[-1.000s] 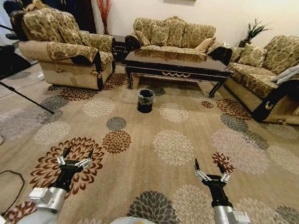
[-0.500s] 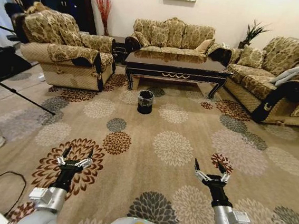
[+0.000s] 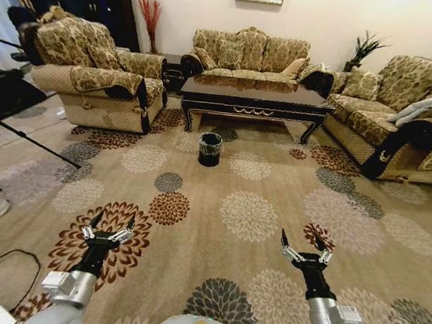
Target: Move to the front of the table and pick up the trash from the floor, then place it into the trash bin.
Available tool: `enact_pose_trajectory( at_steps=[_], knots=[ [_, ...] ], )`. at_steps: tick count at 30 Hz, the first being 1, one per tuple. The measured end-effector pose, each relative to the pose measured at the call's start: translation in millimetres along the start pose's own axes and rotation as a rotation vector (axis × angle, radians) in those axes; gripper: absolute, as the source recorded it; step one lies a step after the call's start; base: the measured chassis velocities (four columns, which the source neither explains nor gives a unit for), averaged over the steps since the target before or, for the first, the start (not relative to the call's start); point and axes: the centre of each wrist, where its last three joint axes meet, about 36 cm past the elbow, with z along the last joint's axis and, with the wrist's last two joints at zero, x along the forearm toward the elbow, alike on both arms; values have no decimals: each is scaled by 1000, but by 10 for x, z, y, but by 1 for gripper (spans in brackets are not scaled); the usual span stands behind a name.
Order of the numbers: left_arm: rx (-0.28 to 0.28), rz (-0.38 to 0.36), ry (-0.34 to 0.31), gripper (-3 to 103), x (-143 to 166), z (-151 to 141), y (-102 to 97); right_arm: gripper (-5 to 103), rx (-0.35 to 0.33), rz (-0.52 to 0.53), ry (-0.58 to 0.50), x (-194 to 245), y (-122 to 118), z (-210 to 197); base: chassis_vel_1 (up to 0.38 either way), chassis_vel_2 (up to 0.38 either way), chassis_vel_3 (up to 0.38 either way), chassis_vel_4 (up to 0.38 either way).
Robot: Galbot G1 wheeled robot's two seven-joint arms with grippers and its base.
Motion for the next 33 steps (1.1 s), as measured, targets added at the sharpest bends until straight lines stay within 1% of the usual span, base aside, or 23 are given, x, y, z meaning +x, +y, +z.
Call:
enact_pose_trajectory(
  at_steps=[33],
  knots=[
    [0, 0, 0, 100, 0, 0, 0, 100, 0, 0, 0, 0, 0, 0, 0, 0, 0, 0]
  ],
)
